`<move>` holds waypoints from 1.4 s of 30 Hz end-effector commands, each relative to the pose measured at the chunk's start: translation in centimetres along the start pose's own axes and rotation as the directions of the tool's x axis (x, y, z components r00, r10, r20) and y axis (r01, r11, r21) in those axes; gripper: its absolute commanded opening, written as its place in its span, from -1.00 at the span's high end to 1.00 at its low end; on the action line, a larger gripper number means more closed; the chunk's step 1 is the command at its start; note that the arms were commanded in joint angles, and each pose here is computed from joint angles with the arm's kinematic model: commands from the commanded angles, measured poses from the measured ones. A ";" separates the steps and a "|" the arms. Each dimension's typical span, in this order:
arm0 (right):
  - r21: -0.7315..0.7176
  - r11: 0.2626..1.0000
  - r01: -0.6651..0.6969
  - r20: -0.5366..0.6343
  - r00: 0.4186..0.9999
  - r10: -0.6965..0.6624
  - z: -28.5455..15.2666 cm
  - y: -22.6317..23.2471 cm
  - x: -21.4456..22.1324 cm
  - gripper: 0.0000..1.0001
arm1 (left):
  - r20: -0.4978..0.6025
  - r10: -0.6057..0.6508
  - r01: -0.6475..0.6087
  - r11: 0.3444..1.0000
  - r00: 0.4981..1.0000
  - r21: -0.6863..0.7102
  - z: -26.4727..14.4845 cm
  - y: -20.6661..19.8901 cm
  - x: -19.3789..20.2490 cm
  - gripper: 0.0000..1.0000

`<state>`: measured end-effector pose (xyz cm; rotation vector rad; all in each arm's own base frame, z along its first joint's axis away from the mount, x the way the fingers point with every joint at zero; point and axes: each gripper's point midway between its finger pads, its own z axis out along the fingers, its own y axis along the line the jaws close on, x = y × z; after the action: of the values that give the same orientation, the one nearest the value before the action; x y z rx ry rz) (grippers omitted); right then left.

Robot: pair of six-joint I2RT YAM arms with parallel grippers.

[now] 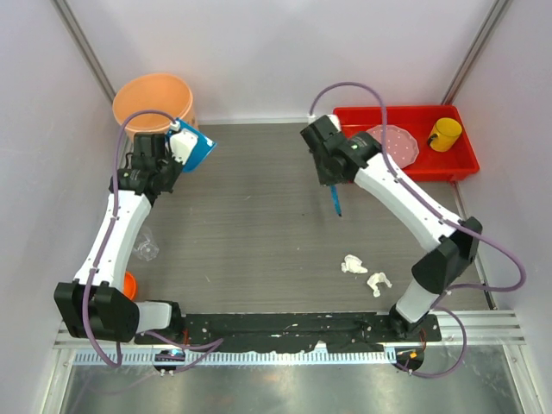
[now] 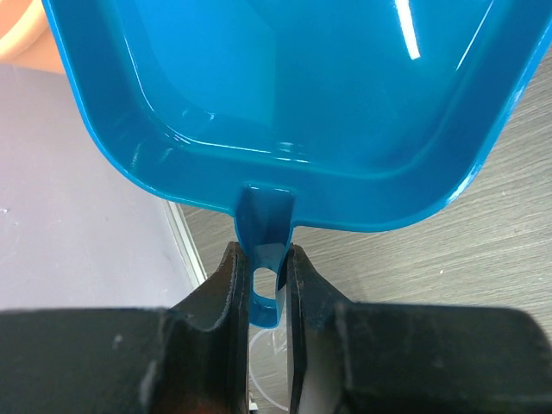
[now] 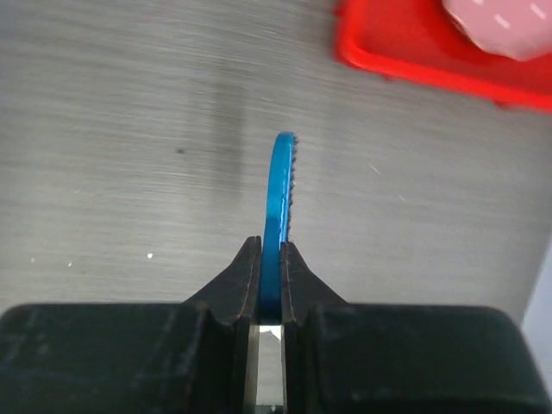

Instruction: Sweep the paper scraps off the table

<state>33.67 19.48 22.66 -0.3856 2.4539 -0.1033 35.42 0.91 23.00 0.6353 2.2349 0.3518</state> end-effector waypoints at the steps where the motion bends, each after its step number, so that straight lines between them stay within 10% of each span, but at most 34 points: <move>1: 0.380 0.881 -0.281 0.033 0.956 0.290 -7.6 -8.9 4.7 0.98 | 0.051 -0.012 0.012 1.000 0.999 -0.017 -0.9 0.5 -1.1 1.00; 6: 0.324 0.827 -0.459 -0.142 0.841 0.522 -8.3 -8.8 14.0 0.98 | 0.044 -0.011 0.012 1.000 0.999 -0.005 0.0 0.2 -0.9 1.00; 13: 0.466 0.688 -0.557 0.012 0.781 0.624 -9.7 -14.9 16.4 0.98 | 0.016 0.018 -0.018 1.000 1.000 0.012 0.8 -0.2 -0.4 1.00; 19: 0.449 0.786 -0.426 -0.387 0.700 0.600 -6.8 -11.9 23.5 0.98 | 0.001 0.024 -0.024 1.000 1.000 0.015 1.2 -0.3 -0.1 1.00; 27: 0.510 0.805 -0.303 -0.473 0.683 0.557 -6.0 -12.3 26.9 0.98 | 0.004 0.020 -0.020 1.000 1.000 0.022 1.0 -0.3 -0.3 1.00; 42: 0.067 0.747 -0.661 -0.169 0.731 0.662 0.3 0.2 11.1 0.98 | 0.029 0.006 -0.008 0.999 1.000 0.053 -0.4 -0.5 -1.5 1.00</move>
<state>18.89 9.79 12.88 0.5166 2.8316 -0.1181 35.98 0.65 22.57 0.6567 2.2499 0.3368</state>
